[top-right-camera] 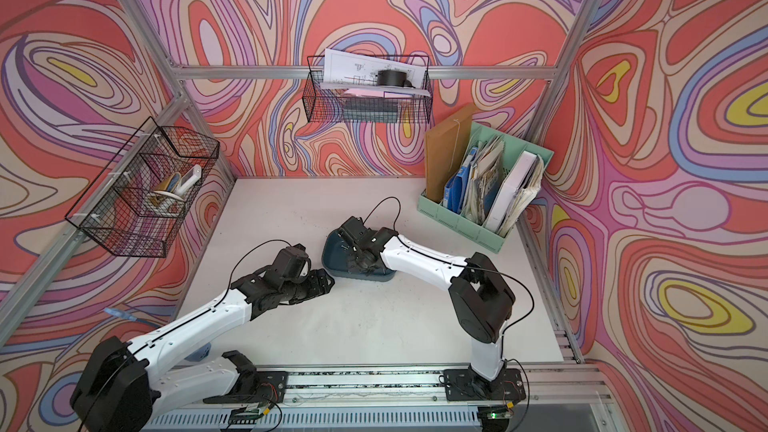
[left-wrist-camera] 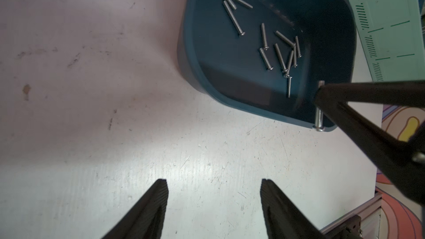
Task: Take out the screws from the storage box
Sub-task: Pick up the screw from the storage box, then place the screw at the center of the board.
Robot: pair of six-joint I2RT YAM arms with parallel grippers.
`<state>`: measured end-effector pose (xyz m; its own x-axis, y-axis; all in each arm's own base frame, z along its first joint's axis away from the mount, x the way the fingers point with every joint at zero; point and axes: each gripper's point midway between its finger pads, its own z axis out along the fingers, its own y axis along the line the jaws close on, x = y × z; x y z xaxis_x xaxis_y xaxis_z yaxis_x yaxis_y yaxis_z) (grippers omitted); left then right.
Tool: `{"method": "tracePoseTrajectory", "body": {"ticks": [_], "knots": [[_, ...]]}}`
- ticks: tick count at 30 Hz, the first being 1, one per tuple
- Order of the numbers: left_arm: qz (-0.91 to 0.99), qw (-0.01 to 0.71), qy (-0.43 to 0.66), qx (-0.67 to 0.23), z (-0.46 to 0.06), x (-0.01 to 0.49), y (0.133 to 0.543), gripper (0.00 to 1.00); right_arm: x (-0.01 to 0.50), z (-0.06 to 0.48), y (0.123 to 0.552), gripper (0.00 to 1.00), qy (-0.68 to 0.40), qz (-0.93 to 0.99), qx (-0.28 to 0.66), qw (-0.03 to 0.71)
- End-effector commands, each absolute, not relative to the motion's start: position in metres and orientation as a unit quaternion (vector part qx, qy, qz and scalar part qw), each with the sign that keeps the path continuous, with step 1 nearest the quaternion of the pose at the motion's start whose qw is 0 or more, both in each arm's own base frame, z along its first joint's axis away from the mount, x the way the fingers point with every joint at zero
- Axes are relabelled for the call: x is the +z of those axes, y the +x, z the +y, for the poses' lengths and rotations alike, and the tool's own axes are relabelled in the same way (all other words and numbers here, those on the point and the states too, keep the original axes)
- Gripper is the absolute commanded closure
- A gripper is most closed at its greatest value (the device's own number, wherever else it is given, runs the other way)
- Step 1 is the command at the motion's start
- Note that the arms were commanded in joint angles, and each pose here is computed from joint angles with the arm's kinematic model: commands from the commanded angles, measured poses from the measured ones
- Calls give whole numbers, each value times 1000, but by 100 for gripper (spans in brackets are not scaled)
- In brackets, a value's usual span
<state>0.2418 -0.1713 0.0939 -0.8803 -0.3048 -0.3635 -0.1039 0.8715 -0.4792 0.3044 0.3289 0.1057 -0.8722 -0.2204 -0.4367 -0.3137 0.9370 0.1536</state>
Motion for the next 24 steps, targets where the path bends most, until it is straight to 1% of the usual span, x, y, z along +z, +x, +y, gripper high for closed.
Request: {"method": "tracePoseTrajectory", "body": {"ticks": [1,4,14,18,20,24], "knots": [[947,218,-133,-195,-153,83,233,29,109,328,291,100,-116,962,111,221],[947,211,-145,-196,-151,79,228,30,97,326,278,100,-102,965,105,216],[946,198,-144,-212,-152,71,216,30,62,327,257,100,-61,972,104,199],[945,196,-147,-217,-152,70,215,30,47,327,253,100,-53,975,101,191],[950,183,-149,-206,-147,56,207,31,38,327,251,100,-49,977,98,184],[950,179,-150,-206,-147,54,206,30,27,328,249,100,-49,979,93,175]]}}
